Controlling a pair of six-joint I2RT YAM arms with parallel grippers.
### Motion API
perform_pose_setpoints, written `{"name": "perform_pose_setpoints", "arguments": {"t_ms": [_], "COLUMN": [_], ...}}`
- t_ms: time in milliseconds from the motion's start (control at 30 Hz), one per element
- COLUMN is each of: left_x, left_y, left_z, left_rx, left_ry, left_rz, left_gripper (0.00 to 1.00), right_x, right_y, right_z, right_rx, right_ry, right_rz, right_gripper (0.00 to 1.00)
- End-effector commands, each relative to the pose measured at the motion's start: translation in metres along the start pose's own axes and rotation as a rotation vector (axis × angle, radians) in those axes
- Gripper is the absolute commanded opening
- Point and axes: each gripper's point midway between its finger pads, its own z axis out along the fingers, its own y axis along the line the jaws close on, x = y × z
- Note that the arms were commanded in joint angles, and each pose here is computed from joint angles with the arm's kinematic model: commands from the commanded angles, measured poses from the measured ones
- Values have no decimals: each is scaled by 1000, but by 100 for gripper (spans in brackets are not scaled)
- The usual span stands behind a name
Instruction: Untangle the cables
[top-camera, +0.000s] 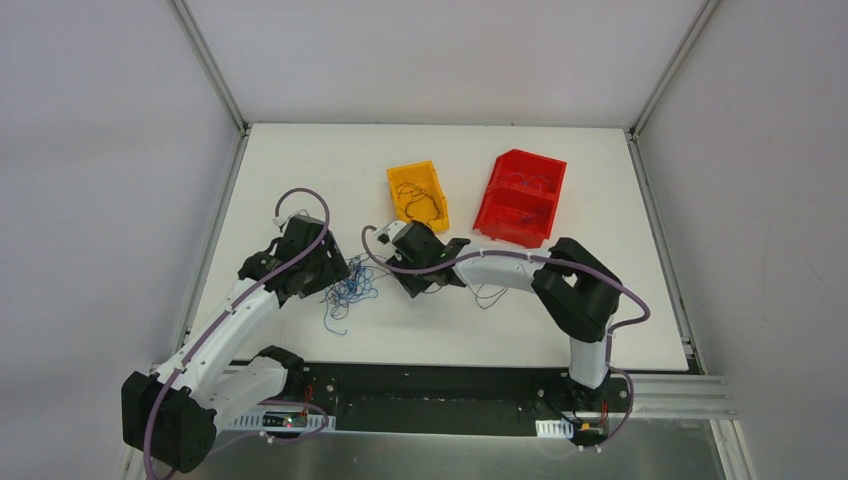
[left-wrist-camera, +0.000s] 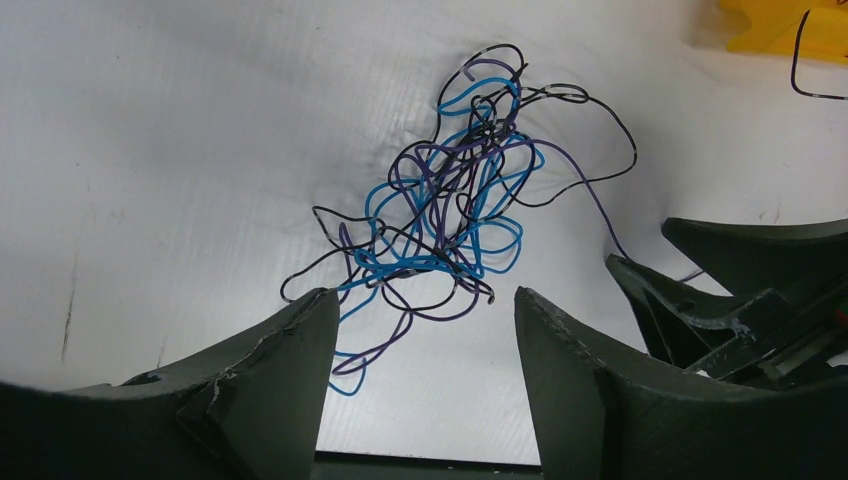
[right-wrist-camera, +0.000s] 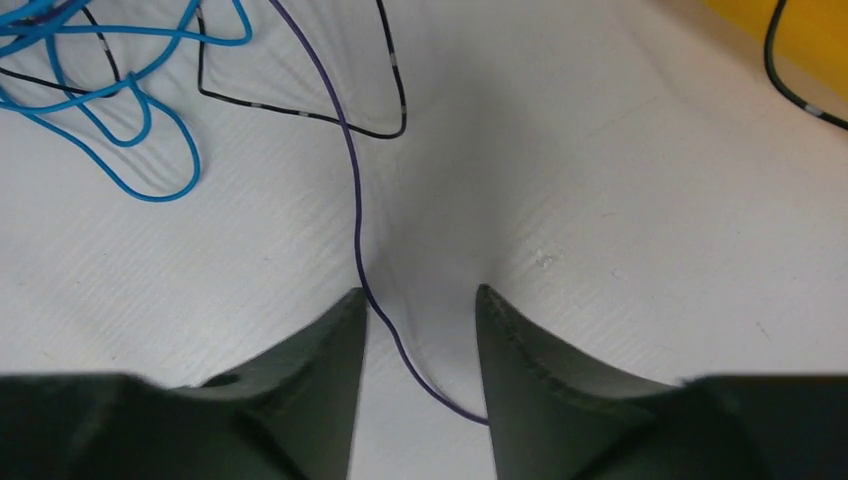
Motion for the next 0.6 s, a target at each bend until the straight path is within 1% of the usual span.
{"name": "perform_pose_setpoints", "arguments": {"t_ms": [0,100,133,333,467,500,533,567], "left_x": [1,3,4,10,20,23,26,29], "left_y": [3,3,3,2,0,-1,-2,-5], "left_z": [1,2,2,5,8,10,11,12], "left_rx": [-12,-15,-13,-7,-2,0,7,20], "left_ry": [-4,6,10,40,76,88,100,115], "left_rz": [13,18,18,24,32,36,40,41], "left_gripper": [66,66,66,65,61,60,54,46], "right_x": [-12,-3,-2,-2,-9,-13,-17,-21], "right_y": [10,12,12,-1,-12,-14,-14,-16], "right_z": [6,1,-4,-41,-70,-78,-86,-95], "right_rx": [7,29,34,80,111,101,81,63], "right_ry": [-54,-62,-78,-191,-261,-285,-310,-335], "right_rz": [-32,-28,-18,72,153,184,215,244], "right_gripper": [41,2,0,0,0,0,0,0]}}
